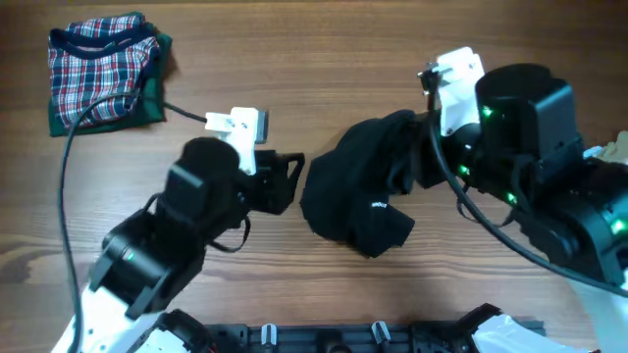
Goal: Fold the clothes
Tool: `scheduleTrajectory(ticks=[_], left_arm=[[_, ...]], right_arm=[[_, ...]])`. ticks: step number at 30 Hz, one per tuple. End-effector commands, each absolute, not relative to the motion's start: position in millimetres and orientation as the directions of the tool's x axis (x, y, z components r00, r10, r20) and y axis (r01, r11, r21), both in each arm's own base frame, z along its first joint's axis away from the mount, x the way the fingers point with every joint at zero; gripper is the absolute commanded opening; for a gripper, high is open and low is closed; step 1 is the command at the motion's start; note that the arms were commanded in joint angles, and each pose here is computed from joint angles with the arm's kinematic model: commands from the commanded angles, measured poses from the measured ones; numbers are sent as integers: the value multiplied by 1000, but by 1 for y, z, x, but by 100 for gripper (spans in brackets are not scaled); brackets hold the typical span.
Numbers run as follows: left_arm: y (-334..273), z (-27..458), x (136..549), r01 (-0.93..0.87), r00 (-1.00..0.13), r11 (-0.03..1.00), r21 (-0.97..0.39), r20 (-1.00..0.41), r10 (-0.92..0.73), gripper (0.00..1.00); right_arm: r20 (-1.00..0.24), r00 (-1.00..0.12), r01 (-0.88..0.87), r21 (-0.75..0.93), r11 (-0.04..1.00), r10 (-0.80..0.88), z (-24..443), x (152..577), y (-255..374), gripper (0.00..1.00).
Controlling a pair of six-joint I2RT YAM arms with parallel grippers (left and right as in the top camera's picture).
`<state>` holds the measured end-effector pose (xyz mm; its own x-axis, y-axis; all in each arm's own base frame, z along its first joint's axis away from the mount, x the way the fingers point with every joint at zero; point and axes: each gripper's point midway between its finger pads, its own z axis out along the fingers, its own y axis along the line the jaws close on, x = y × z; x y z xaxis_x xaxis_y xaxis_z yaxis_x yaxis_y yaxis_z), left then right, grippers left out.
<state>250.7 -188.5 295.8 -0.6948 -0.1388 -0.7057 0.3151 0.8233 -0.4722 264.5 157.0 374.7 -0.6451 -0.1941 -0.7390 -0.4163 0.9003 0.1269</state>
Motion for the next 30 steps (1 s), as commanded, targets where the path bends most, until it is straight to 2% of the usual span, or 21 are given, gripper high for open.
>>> scheduleTrajectory(ticks=[1,7,10,14,17,21,23,25,26,29,30], left_arm=[[-215,312,232,519,-654,720,-460,-756,-11,48],[-276,324,215,790,-434,550,-272,-881,187,56],[-289,318,223,797,-433,539,-274,-881,191,58],[-298,334,227,820,-385,506,-265,-911,146,62],[-303,334,232,838,-340,498,-222,-927,159,62],[-317,319,246,836,-351,501,-223,-920,177,61],[-322,309,252,833,-364,504,-228,-912,189,54],[-324,305,254,832,-369,505,-230,-909,193,33],[-324,306,254,832,-367,504,-229,-910,192,18],[-325,310,255,835,-357,502,-226,-916,181,4],[-326,310,255,835,-355,501,-225,-918,179,4]], right_arm=[[-735,-649,-406,117,906,-196,373,270,157,4],[-725,-658,-424,135,896,-202,371,266,160,4],[-719,-663,-425,131,896,-210,369,264,159,4],[-714,-662,-434,120,893,-226,368,263,159,4],[-711,-663,-468,149,871,-235,368,258,166,4],[-714,-653,-505,161,848,-253,370,253,171,4],[-721,-645,-520,172,837,-253,373,249,172,4],[-732,-634,-523,169,835,-249,378,246,170,4],[-740,-627,-525,169,834,-244,381,245,169,4],[-759,-608,-529,168,832,-233,388,240,167,4],[-766,-601,-531,167,831,-229,391,239,166,4]])
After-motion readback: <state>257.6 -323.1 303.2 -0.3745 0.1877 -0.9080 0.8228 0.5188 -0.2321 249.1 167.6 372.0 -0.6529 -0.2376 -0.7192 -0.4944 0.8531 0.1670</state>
